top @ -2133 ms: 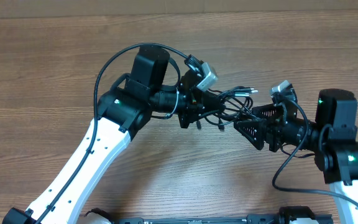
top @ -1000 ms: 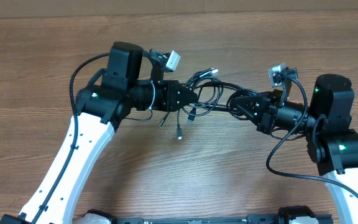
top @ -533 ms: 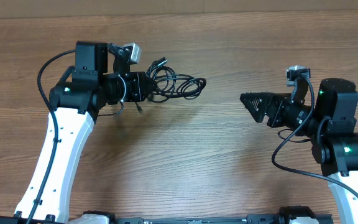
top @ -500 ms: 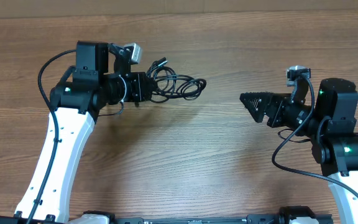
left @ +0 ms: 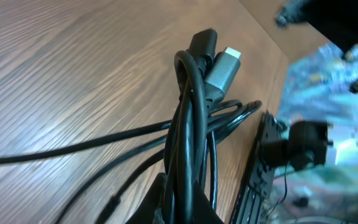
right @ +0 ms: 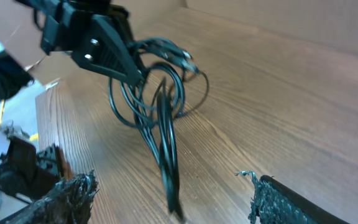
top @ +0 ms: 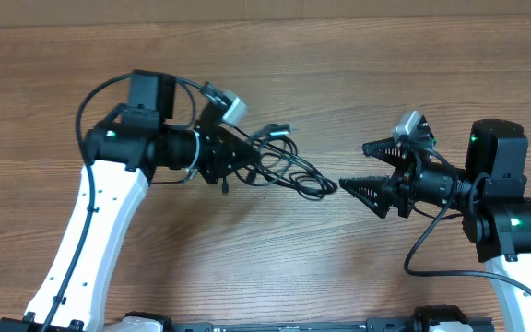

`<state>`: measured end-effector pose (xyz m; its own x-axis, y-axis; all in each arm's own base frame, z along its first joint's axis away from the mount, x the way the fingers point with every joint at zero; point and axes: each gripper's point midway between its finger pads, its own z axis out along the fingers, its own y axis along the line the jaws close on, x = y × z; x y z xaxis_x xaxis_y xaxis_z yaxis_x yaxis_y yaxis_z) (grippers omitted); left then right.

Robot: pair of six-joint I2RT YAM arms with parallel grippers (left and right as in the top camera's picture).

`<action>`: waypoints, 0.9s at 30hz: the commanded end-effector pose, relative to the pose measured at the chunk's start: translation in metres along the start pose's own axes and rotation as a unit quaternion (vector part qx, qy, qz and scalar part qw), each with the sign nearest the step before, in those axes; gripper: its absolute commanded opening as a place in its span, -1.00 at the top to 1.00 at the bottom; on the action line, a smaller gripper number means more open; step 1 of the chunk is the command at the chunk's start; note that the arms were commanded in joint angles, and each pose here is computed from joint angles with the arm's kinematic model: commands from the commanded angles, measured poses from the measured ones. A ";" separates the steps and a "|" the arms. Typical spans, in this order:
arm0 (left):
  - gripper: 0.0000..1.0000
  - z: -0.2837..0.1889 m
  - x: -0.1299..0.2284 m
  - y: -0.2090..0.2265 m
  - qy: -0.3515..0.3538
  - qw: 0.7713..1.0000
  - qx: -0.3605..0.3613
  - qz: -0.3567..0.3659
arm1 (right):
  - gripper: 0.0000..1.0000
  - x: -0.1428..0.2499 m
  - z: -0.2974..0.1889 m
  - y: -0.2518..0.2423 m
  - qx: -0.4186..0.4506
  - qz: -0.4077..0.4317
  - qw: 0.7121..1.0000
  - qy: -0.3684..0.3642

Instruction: Untangle cables

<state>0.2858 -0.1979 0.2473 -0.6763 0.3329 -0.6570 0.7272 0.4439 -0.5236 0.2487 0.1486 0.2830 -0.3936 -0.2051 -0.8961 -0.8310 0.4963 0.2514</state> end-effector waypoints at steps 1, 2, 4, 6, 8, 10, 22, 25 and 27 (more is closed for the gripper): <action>0.92 0.014 -0.002 -0.030 0.003 0.995 0.050 0.083 | -0.68 -0.010 -0.005 0.012 -0.018 -0.059 0.998 -0.015; 0.92 0.018 -0.003 -0.035 0.004 0.994 0.056 0.093 | -0.68 -0.008 -0.005 0.013 -0.020 -0.053 0.998 -0.011; 0.91 0.026 -0.006 -0.045 0.002 0.991 0.066 0.117 | -0.68 -0.003 -0.004 0.014 -0.024 -0.047 0.999 -0.003; 0.92 0.031 -0.012 -0.052 -0.004 0.988 0.073 0.134 | -0.68 0.001 -0.002 0.016 -0.032 -0.037 0.999 0.006; 0.91 0.035 -0.017 -0.056 -0.012 0.987 0.075 0.140 | -0.69 0.005 0.001 0.019 -0.040 -0.029 0.999 0.014; 0.92 0.036 -0.024 -0.057 -0.022 0.988 0.075 0.136 | -0.69 0.010 0.004 0.022 -0.048 -0.020 0.998 0.024; 0.91 0.034 -0.034 -0.066 -0.041 0.985 0.100 0.134 | -0.13 0.019 0.015 0.028 -0.069 -0.007 0.996 0.047; 0.91 0.035 -0.032 -0.068 -0.038 0.985 0.102 0.132 | 0.12 0.018 0.015 0.027 -0.068 -0.011 0.997 0.044; 0.91 0.036 -0.031 -0.070 -0.036 0.985 0.105 0.134 | 0.21 0.016 0.015 0.026 -0.067 -0.015 0.997 0.042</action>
<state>0.2697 -0.2638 0.2785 -0.4542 0.3603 -0.8148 0.8905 0.2120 -0.4027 0.2247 0.1690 0.2592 -0.4309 -0.2922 -0.8538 -0.8701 0.3855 0.3073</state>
